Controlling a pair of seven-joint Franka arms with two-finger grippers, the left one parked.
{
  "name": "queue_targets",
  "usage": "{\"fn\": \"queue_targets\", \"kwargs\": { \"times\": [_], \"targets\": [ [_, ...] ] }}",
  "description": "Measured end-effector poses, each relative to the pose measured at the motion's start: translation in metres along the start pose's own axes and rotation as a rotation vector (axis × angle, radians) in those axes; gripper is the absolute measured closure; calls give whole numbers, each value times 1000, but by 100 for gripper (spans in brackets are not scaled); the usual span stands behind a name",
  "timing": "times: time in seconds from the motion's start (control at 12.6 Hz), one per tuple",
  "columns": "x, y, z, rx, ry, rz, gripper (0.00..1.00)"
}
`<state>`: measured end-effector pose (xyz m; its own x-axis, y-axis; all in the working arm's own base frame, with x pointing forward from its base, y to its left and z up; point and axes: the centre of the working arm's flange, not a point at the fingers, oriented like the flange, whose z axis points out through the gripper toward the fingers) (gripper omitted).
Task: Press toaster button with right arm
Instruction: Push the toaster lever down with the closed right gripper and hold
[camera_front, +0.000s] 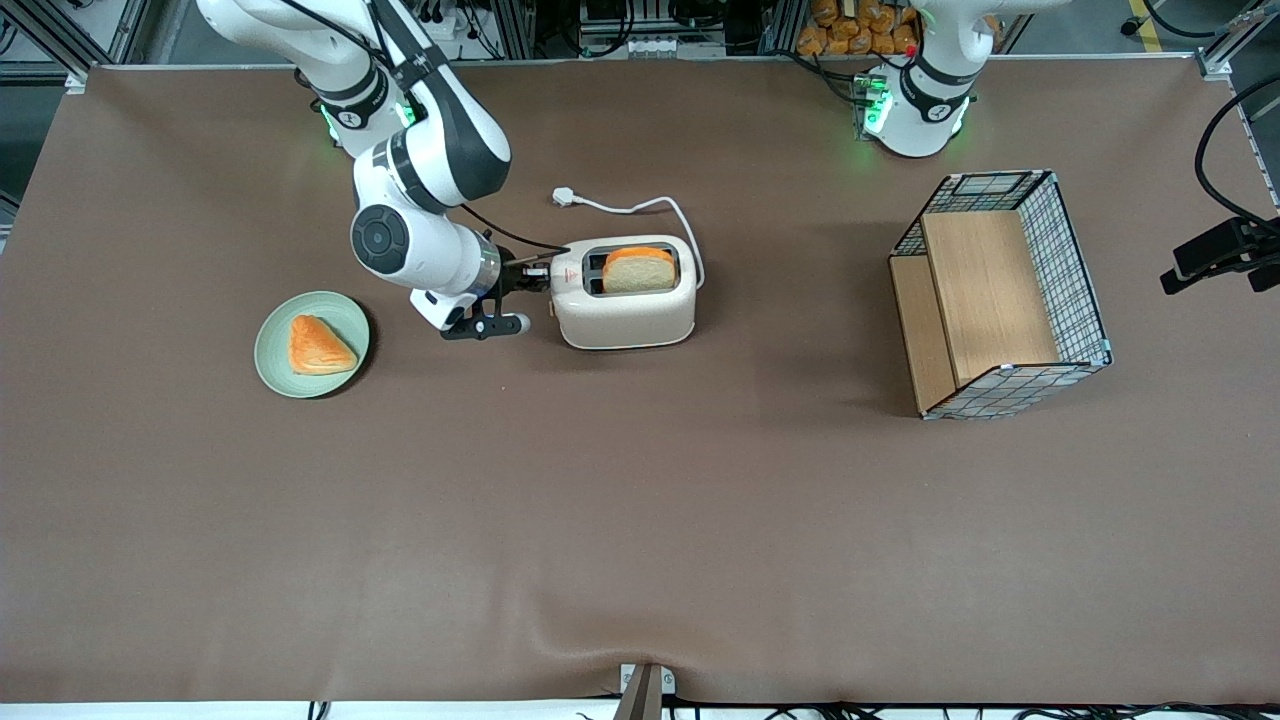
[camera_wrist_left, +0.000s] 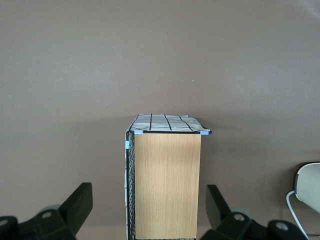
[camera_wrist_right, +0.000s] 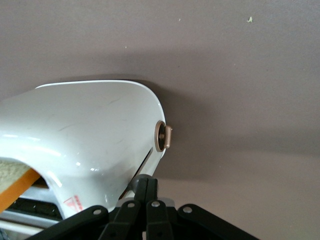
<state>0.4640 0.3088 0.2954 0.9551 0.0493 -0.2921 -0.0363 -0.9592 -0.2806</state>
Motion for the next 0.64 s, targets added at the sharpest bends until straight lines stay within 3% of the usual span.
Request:
{"fn": "queue_targets", "kwargs": {
  "times": [0.64],
  "targets": [
    [7,14,23,40,-7,71,99]
  ]
}}
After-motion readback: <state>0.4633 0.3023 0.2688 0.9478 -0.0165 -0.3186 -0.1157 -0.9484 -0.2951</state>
